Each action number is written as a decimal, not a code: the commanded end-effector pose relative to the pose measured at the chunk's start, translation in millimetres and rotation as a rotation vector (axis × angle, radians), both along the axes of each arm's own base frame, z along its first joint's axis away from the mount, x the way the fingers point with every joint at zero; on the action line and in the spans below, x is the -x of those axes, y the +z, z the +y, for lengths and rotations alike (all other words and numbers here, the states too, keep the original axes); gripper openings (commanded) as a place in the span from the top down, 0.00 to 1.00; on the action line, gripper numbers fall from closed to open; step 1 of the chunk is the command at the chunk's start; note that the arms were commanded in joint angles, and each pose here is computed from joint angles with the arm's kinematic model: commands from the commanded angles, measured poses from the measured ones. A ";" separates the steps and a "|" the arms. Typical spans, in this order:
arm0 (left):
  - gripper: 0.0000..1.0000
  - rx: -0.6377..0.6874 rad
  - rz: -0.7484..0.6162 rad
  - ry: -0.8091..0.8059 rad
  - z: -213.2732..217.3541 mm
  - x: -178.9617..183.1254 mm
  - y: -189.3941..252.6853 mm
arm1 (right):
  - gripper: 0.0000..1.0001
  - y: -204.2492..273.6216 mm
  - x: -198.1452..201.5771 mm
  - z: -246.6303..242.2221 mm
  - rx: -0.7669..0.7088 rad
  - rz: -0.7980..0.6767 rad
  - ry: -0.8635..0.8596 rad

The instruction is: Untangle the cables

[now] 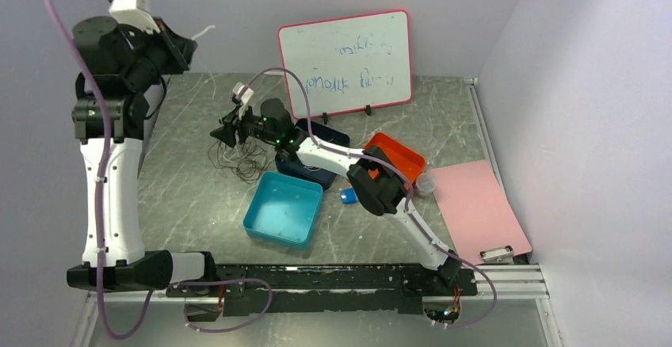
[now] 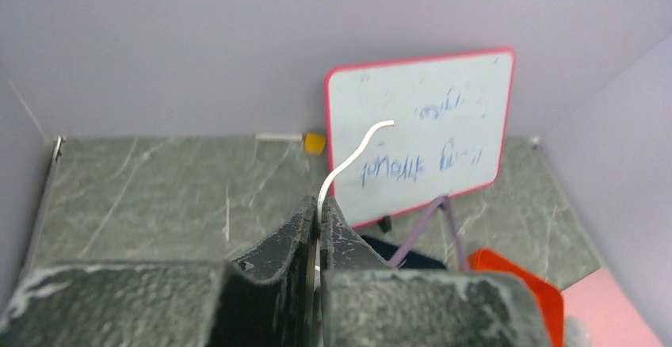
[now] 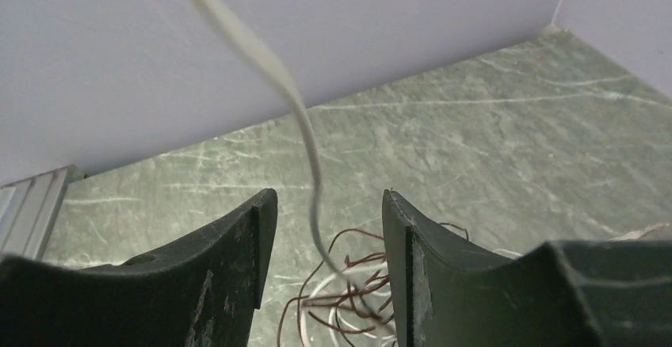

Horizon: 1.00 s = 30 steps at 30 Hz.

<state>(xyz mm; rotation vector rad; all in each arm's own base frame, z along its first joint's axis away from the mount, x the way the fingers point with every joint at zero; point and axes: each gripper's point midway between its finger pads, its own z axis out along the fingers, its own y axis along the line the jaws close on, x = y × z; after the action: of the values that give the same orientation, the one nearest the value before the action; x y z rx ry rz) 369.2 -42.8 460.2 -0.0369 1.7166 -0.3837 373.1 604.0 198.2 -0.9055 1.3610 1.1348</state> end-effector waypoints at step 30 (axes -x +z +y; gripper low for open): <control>0.93 0.100 -0.858 0.213 37.0 54.3 278.2 | 0.42 -123.4 44.9 -5.0 0.195 0.175 0.051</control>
<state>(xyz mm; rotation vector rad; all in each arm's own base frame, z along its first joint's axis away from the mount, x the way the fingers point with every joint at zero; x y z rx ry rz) 342.2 -15.5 691.3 -0.1242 1.0224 -0.3247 328.2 598.9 72.1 -1.0096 1.6342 1.1528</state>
